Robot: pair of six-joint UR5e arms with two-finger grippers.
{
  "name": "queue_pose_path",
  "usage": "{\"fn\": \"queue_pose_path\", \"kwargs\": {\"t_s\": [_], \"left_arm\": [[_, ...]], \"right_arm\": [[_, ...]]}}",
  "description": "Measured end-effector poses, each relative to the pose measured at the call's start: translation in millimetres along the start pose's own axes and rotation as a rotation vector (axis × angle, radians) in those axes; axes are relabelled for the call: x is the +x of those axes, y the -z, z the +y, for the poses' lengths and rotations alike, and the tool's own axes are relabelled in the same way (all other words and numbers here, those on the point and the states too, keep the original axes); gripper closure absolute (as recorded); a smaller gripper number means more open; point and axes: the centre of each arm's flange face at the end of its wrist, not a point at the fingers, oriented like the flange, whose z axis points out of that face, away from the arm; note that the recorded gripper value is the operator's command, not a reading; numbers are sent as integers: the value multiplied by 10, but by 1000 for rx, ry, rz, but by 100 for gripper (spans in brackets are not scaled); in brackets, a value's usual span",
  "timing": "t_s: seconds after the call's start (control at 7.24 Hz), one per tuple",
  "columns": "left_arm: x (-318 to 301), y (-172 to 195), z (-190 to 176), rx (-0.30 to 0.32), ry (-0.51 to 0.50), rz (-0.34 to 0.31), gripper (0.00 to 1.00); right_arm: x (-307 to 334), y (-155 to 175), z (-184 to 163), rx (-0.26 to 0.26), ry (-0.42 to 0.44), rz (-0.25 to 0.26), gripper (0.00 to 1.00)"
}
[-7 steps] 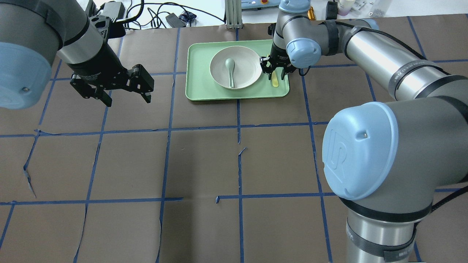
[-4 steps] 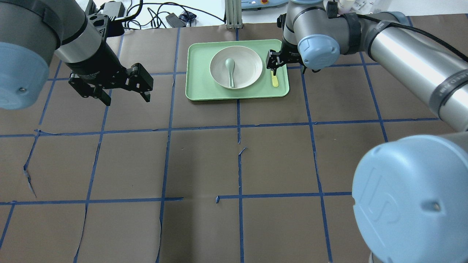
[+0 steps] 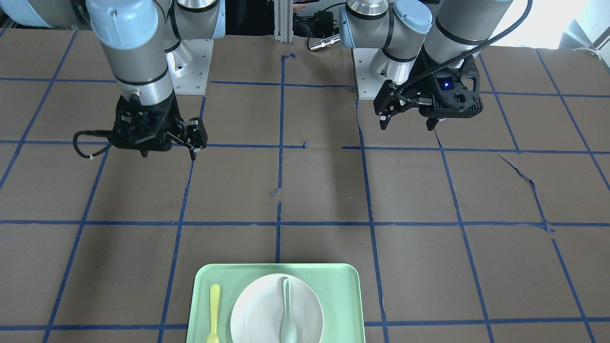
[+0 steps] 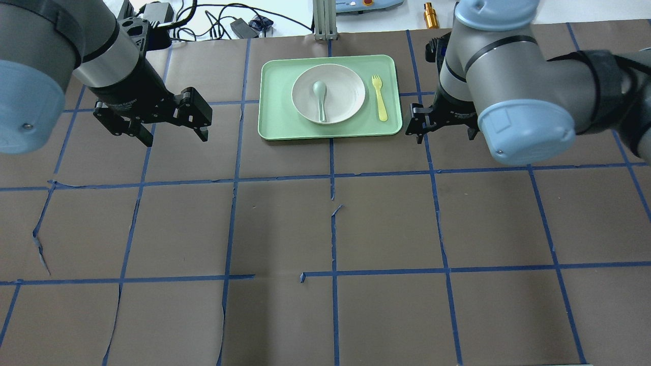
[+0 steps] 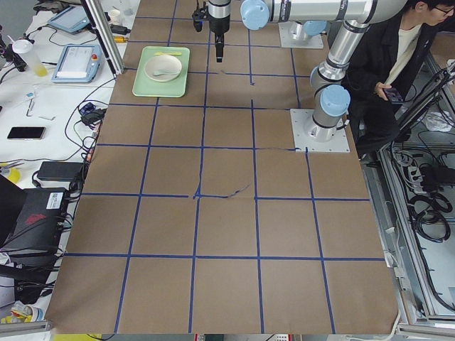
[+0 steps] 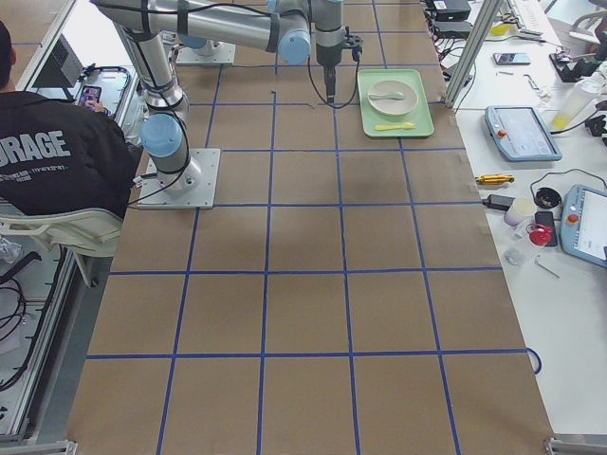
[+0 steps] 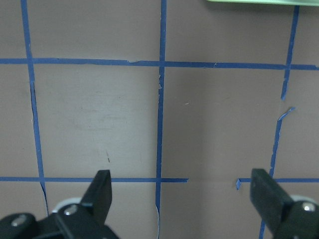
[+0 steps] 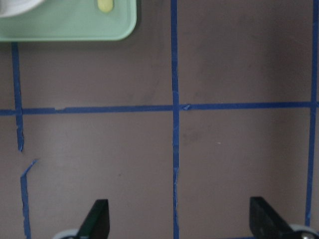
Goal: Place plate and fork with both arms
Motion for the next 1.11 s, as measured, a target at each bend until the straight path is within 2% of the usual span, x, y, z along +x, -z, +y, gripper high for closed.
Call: {"fn": "queue_pose_path", "kwargs": {"t_s": [0.14, 0.41, 0.69, 1.11], "left_arm": [[0, 1, 0, 0, 0, 0, 0], [0, 8, -1, 2, 0, 0, 0], [1, 11, -4, 2, 0, 0, 0], [1, 11, 0, 2, -1, 0, 0]], "right_arm": [[43, 252, 200, -46, 3, 0, 0], [49, 694, 185, -60, 0, -33, 0], [-11, 659, 10, -57, -9, -75, 0], [-17, 656, -26, -48, -11, -77, 0]]}}
